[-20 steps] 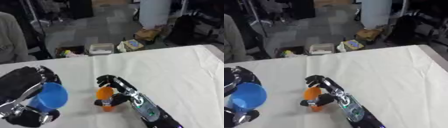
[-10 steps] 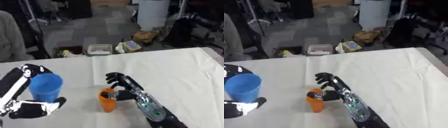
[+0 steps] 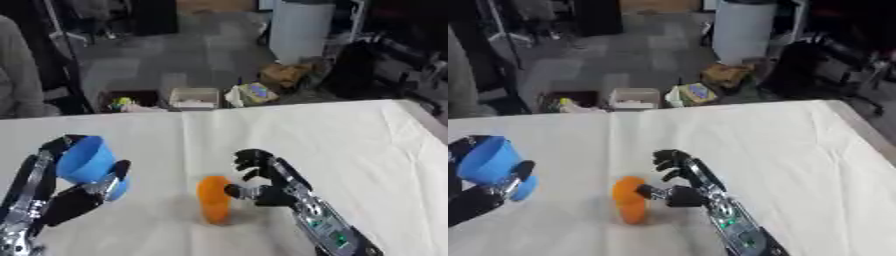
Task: Pour the contents of one cup into another cup.
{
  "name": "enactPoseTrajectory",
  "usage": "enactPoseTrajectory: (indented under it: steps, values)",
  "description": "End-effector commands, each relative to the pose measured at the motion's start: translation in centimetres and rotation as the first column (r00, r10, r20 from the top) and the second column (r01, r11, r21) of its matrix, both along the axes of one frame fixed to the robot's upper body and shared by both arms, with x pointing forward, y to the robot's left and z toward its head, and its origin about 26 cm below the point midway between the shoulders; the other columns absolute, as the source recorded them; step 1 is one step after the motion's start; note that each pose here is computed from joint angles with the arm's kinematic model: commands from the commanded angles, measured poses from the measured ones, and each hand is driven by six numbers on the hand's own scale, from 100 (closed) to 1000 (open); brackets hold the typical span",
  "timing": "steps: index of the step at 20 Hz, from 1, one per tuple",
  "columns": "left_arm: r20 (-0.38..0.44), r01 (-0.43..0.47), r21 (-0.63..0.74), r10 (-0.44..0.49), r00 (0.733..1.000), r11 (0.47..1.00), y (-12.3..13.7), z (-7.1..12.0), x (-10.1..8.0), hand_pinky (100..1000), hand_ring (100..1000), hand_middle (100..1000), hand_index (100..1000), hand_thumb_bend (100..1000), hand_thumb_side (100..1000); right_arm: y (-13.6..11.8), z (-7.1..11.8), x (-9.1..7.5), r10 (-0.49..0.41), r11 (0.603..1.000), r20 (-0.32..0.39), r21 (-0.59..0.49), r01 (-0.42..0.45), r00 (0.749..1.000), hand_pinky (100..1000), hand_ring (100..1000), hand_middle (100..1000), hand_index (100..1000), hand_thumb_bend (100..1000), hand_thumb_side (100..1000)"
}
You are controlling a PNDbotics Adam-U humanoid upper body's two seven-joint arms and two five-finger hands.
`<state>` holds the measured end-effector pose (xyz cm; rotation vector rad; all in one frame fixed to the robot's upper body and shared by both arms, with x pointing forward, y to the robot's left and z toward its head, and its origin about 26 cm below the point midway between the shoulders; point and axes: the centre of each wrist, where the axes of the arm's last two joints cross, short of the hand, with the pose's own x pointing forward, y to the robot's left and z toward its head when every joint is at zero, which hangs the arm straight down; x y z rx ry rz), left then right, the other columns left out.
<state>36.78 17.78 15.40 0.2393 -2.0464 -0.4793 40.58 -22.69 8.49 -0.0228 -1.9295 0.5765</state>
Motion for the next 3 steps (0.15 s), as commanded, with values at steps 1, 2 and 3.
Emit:
enactPoseTrajectory:
  steps: [1,2,3]
  values:
    - [0.033,-0.017,0.076,0.014,0.999,0.997,0.95,-0.49,0.36,581,273,389,661,478,219,-1.24,1.13,-0.33,-0.017,1.000,0.035,-0.022,0.018,0.999,629,727,672,767,695,376]
    - [0.040,-0.030,0.123,0.025,0.999,0.992,1.37,-0.56,0.39,587,281,399,666,478,228,-1.64,0.78,-0.56,-0.028,0.999,0.026,-0.027,0.029,0.999,629,727,671,768,695,377]
    - [0.047,-0.040,0.164,0.033,0.998,0.986,1.68,-0.53,0.37,588,283,401,666,480,226,-2.02,0.48,-0.74,-0.042,0.999,0.018,-0.027,0.043,0.999,629,727,672,772,694,377]
